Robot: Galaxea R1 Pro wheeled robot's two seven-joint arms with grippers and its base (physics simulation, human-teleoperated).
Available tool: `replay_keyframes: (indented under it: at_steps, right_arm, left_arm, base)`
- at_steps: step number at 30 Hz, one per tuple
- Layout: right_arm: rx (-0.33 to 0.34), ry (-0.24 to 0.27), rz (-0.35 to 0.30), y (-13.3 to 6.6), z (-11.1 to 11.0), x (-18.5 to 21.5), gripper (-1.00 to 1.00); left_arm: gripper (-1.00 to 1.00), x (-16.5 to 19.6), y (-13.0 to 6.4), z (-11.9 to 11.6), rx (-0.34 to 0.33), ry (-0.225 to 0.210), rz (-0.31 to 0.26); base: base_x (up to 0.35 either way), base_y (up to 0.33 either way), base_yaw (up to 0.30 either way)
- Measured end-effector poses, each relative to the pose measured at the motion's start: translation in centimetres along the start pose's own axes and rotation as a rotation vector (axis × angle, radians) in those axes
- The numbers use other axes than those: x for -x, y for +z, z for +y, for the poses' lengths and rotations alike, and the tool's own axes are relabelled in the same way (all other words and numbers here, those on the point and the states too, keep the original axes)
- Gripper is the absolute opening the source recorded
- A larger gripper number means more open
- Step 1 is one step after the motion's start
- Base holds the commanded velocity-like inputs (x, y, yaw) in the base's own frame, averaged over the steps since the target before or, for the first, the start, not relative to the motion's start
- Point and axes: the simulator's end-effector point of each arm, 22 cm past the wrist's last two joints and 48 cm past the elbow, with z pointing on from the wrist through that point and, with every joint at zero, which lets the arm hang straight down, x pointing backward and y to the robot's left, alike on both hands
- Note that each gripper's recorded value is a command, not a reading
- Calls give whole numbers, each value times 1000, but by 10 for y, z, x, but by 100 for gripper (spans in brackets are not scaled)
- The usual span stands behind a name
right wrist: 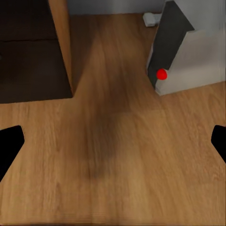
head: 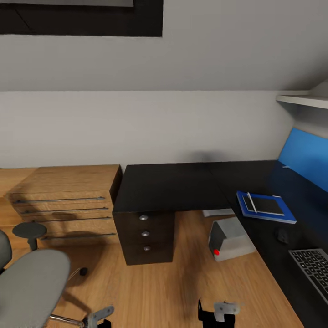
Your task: In the bedroom, organize the workspace by keeping the computer under the desk, ensuring the monitor is on the desk, placing the keyboard on the desk next to the monitor, placing the mouse on the desk next to the keyboard, moving the folder from the swivel chair onto the desk next to the mouse, stacking the notebook on top of the folder with the pen on top of the notebook, and positioning the swivel chair next to the desk.
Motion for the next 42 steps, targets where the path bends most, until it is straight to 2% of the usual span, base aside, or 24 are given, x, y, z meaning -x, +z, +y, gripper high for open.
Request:
replay_keyframes:
  at_steps: [5,8,10,14,18,30,35,42]
  right_arm:
    - [-10,-33,-15,-15,1,-36,100]
    - [-5,-53,-25,-28,-2,-60,100]
    - [1,-60,-32,-40,-5,-78,100]
    - [5,-63,-34,-45,-6,-85,100]
    - [3,-67,-34,-46,-8,-87,100]
    - [-4,-68,-42,-45,-12,-83,100]
    - [-8,-73,-25,-48,-15,-90,100]
    - [-8,-76,-16,-50,-15,-94,100]
  left_arm:
    - [100,-36,10,1,-19,56,49]
    - [100,-55,16,4,-34,69,60]
    - [100,-72,20,1,-80,68,56]
    - [100,-85,20,-8,-148,74,61]
    - [100,-88,20,-12,-175,70,63]
    - [100,-86,17,-17,-188,63,62]
    - [100,-85,16,-18,-189,62,59]
    - [100,-83,15,-18,-189,59,53]
  base:
    - [0,0,256]
    - [0,0,250]
    - [0,0,233]
    - [-11,-8,219]
    - [-148,-115,204]
    - [-206,-258,194]
    - [-169,-301,193]
    - [-29,-122,197]
